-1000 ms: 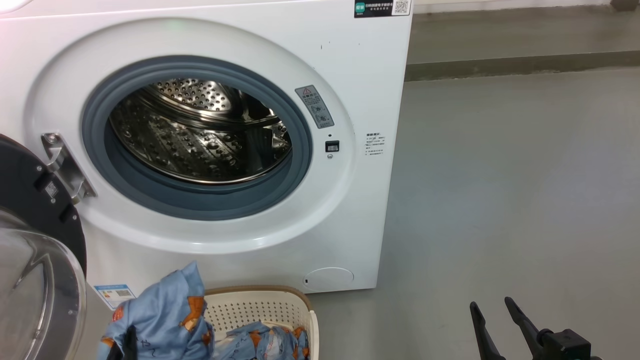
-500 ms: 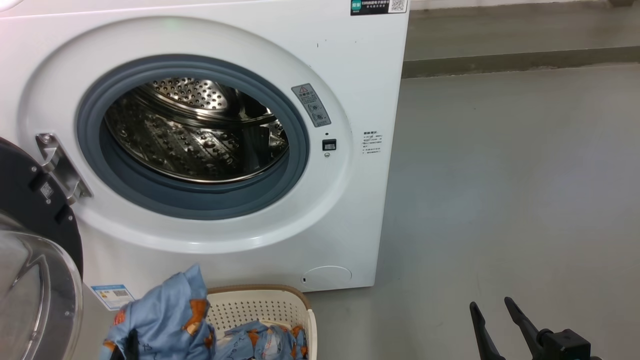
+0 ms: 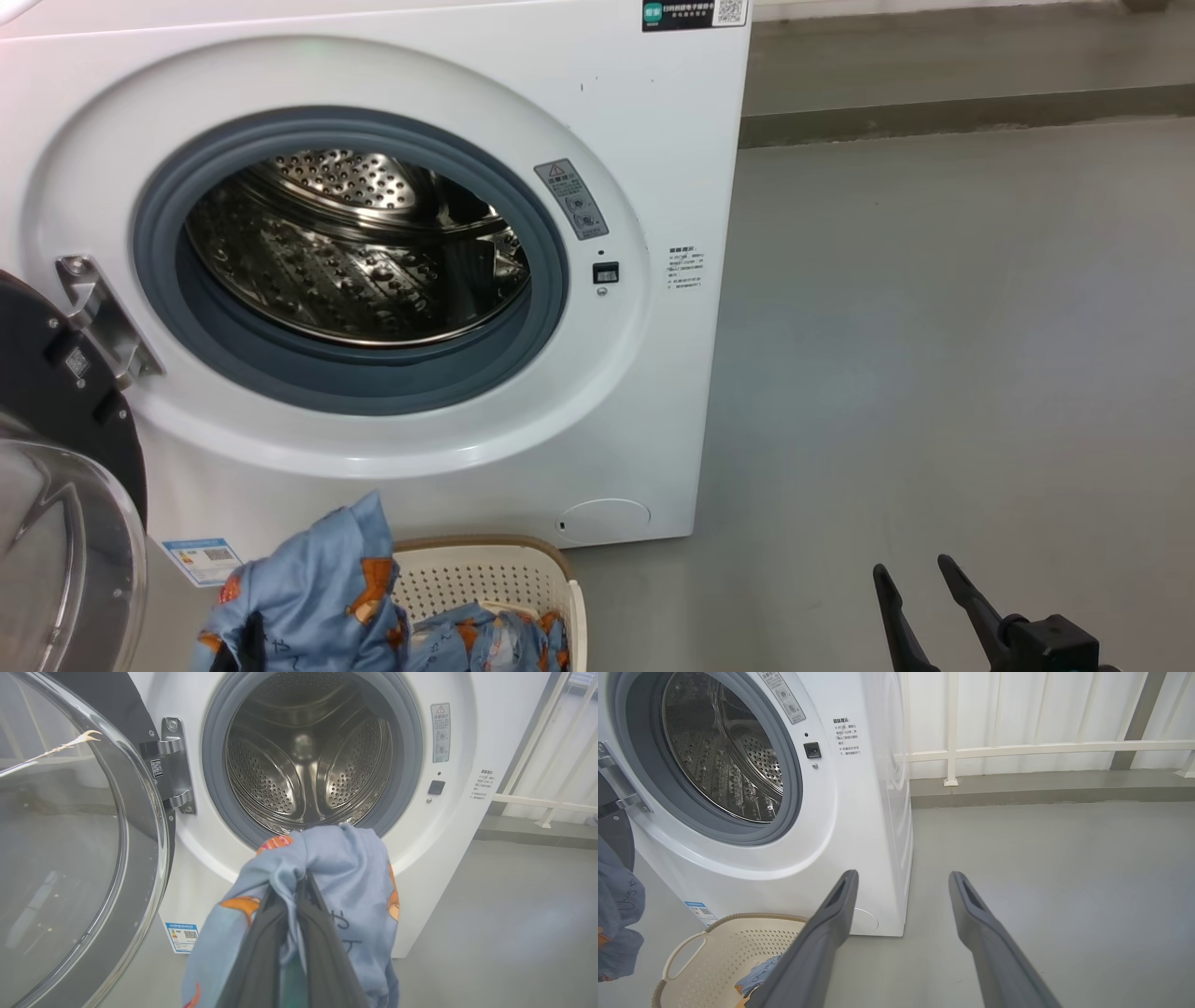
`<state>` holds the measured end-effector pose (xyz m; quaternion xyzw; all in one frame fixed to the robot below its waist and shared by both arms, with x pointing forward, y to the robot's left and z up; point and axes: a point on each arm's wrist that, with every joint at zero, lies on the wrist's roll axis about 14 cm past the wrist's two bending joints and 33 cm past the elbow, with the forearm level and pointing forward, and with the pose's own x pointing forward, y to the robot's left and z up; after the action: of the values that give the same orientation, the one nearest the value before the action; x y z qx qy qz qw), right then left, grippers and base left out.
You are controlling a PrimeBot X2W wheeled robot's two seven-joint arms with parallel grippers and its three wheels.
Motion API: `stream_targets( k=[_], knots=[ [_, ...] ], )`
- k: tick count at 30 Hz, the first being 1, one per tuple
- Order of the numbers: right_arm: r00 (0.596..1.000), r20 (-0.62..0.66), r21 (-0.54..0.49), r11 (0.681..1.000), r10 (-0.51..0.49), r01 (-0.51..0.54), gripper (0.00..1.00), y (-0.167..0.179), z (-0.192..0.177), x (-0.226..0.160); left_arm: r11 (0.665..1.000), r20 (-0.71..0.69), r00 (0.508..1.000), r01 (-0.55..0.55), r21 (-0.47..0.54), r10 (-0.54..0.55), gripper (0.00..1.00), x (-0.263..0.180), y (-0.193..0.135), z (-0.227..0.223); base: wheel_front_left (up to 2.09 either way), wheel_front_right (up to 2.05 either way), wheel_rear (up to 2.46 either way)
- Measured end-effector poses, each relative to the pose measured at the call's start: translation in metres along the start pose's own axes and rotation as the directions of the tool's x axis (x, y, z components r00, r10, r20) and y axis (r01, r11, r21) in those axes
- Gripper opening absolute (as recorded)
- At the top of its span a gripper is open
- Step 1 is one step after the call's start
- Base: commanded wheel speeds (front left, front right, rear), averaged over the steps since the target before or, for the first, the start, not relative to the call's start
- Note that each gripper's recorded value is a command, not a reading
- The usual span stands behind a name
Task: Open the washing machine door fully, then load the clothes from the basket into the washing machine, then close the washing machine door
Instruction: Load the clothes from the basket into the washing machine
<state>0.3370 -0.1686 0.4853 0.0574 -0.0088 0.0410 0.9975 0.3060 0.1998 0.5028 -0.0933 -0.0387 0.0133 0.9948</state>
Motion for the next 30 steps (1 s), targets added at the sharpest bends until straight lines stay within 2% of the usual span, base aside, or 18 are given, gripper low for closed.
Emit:
stream_targets(
  k=[30],
  knots=[
    [1.000,-0.008,0.003,1.000,-0.008,0.008,1.00,-0.0020,-0.0026,-0.0008,1.000,0.000,1.000,0.022,-0.005,-0.022,0.00,0.0030,-0.0076,0.0003,0.00,0.00,0.00]
  ],
)
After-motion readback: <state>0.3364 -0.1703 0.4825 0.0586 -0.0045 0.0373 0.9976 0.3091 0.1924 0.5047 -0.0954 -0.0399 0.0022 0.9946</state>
